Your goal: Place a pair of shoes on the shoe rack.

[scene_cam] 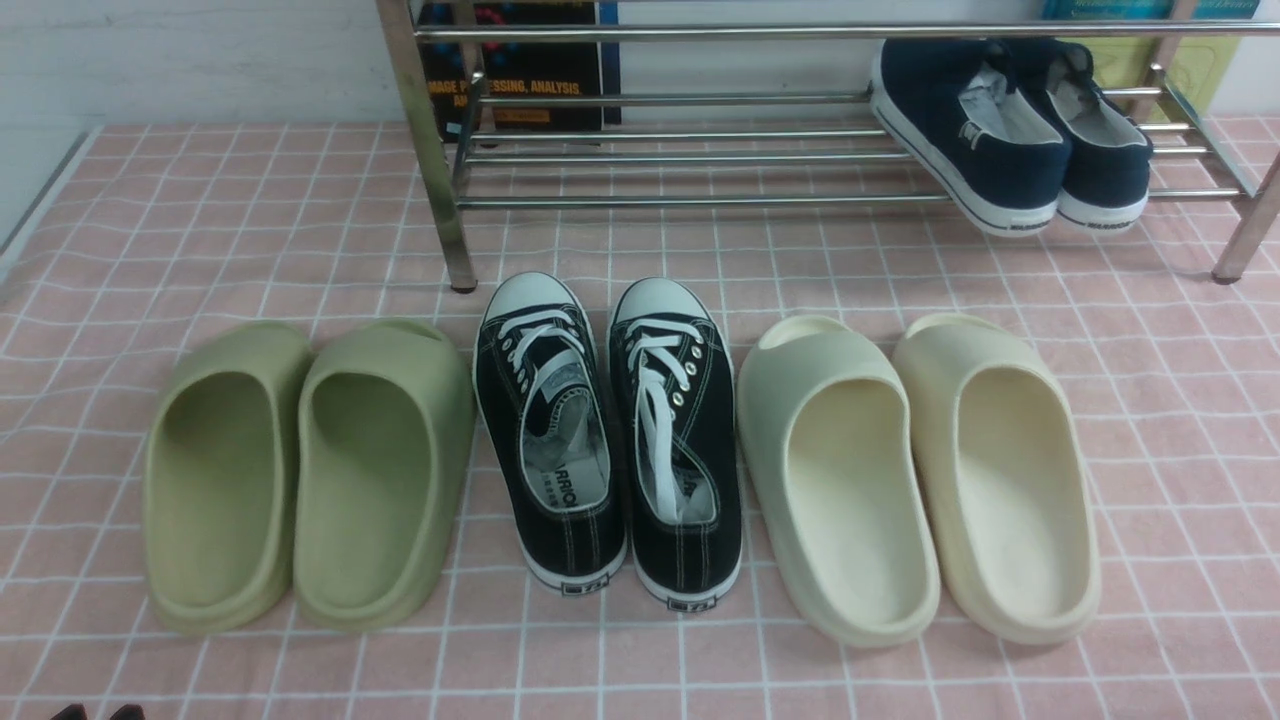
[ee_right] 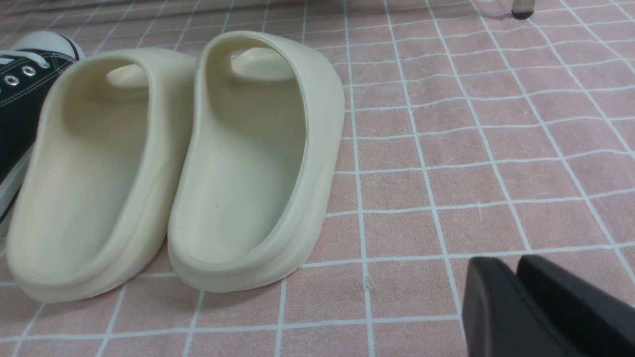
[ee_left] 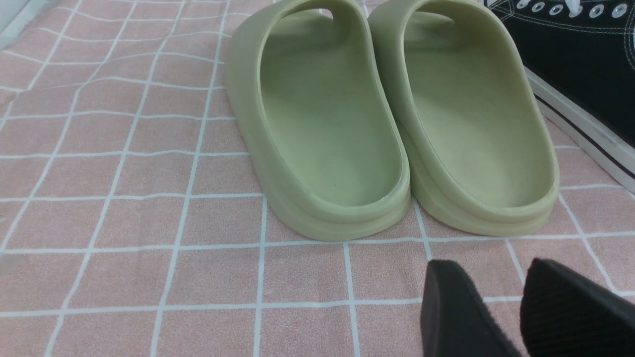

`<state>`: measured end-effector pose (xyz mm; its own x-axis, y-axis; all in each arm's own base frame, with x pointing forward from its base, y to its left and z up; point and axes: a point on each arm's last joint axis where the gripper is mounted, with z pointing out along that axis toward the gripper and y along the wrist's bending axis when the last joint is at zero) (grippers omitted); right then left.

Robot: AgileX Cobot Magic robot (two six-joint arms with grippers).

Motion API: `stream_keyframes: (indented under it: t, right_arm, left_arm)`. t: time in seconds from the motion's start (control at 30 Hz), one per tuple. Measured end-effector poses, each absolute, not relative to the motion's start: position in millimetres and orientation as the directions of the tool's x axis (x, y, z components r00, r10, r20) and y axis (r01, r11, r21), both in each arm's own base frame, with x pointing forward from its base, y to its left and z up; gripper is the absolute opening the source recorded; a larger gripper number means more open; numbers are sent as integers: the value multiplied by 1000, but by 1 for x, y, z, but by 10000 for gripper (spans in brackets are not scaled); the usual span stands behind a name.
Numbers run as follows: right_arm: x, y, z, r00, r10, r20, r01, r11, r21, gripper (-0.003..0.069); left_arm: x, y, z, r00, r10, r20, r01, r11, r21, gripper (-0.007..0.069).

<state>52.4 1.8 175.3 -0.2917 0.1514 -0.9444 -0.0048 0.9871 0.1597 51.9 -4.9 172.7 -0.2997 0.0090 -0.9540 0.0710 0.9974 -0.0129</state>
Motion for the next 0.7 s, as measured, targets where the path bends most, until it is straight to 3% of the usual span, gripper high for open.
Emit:
stream_keyframes:
  t: [0.7]
  right_arm:
    - [52, 2, 175, -292, 151, -944, -5, 987, 160, 102]
  left_arm:
    - [52, -5, 173, -300, 9, -954, 71, 997, -13, 239]
